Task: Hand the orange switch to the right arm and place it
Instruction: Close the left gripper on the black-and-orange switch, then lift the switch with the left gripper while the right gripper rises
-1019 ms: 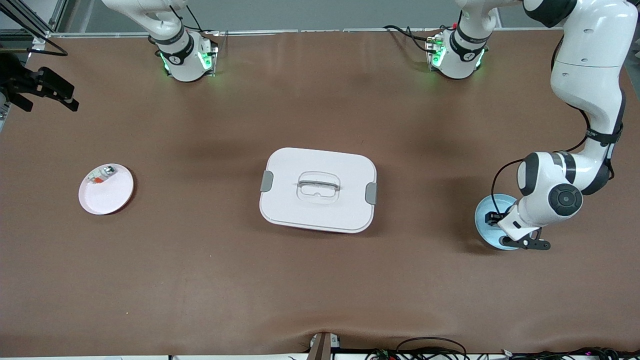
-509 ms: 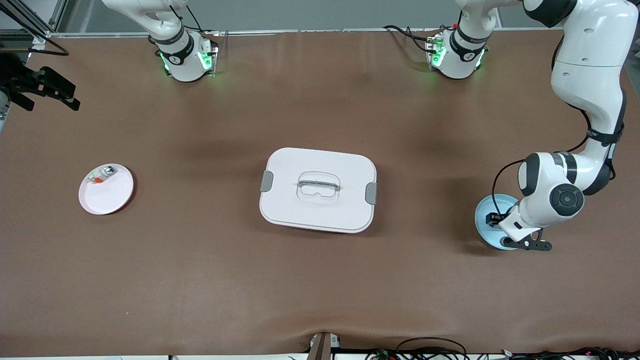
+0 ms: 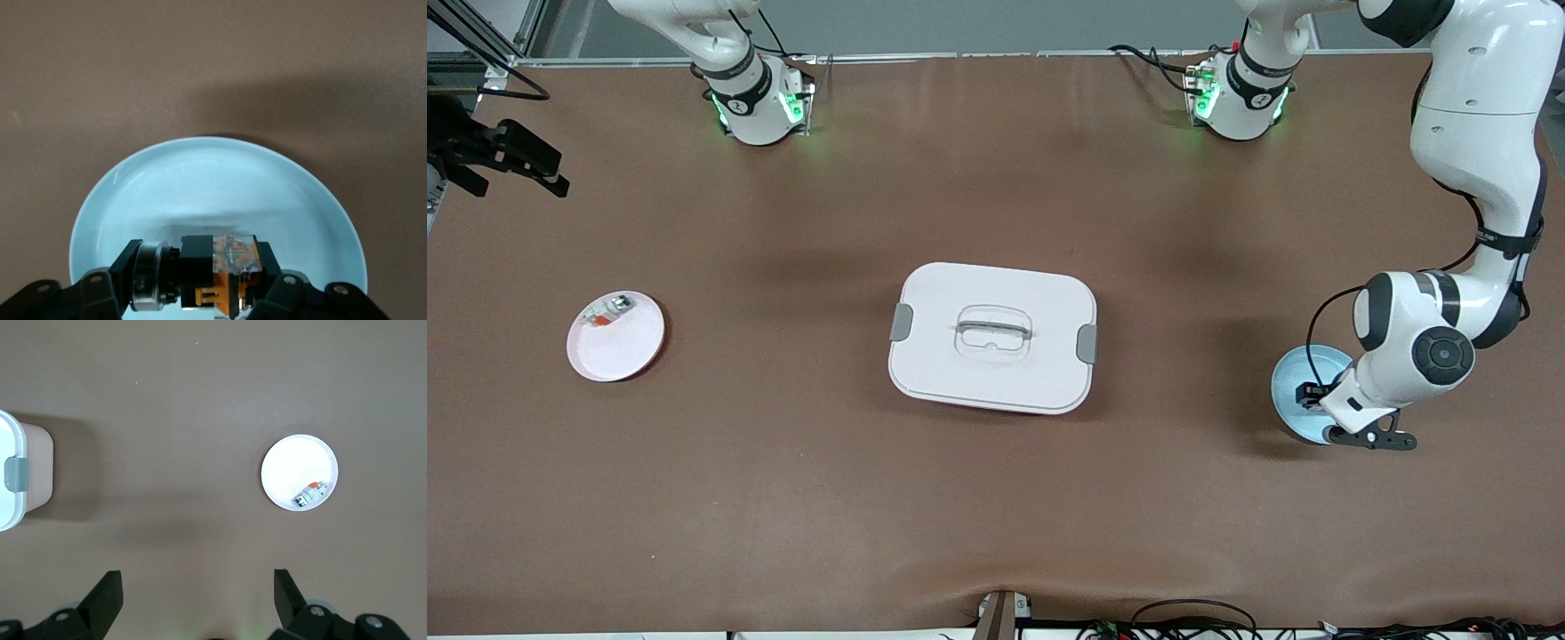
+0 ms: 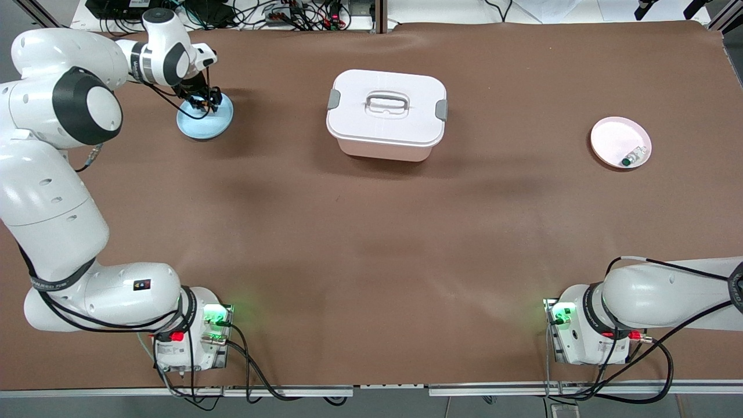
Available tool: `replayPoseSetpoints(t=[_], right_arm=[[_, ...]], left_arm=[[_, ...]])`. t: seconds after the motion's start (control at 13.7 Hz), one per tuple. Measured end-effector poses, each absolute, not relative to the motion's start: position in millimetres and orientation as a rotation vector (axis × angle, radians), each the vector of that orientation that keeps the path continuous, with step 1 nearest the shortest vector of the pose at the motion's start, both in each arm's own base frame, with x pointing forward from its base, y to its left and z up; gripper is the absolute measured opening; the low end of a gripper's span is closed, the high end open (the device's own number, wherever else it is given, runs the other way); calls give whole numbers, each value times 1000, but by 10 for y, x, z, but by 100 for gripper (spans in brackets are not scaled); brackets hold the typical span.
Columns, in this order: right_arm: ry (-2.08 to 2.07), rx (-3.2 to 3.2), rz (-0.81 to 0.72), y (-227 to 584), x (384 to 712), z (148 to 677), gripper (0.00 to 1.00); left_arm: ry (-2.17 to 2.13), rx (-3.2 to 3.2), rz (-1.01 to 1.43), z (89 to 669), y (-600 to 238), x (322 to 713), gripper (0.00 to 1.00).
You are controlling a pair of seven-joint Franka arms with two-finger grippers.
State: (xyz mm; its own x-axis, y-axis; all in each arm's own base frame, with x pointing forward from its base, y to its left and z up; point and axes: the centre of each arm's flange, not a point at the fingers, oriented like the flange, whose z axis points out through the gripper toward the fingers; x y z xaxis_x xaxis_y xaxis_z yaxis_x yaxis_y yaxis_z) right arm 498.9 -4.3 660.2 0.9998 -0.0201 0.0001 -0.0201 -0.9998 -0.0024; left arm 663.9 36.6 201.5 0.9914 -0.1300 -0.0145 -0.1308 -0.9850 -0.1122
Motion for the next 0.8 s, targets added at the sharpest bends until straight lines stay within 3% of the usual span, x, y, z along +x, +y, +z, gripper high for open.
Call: replayPoseSetpoints(t=[0.8], right_arm=[[100,-3110,11,79,4983,6596,100]], left_arm=[[195,-3030,98,2813,147,6569,72]])
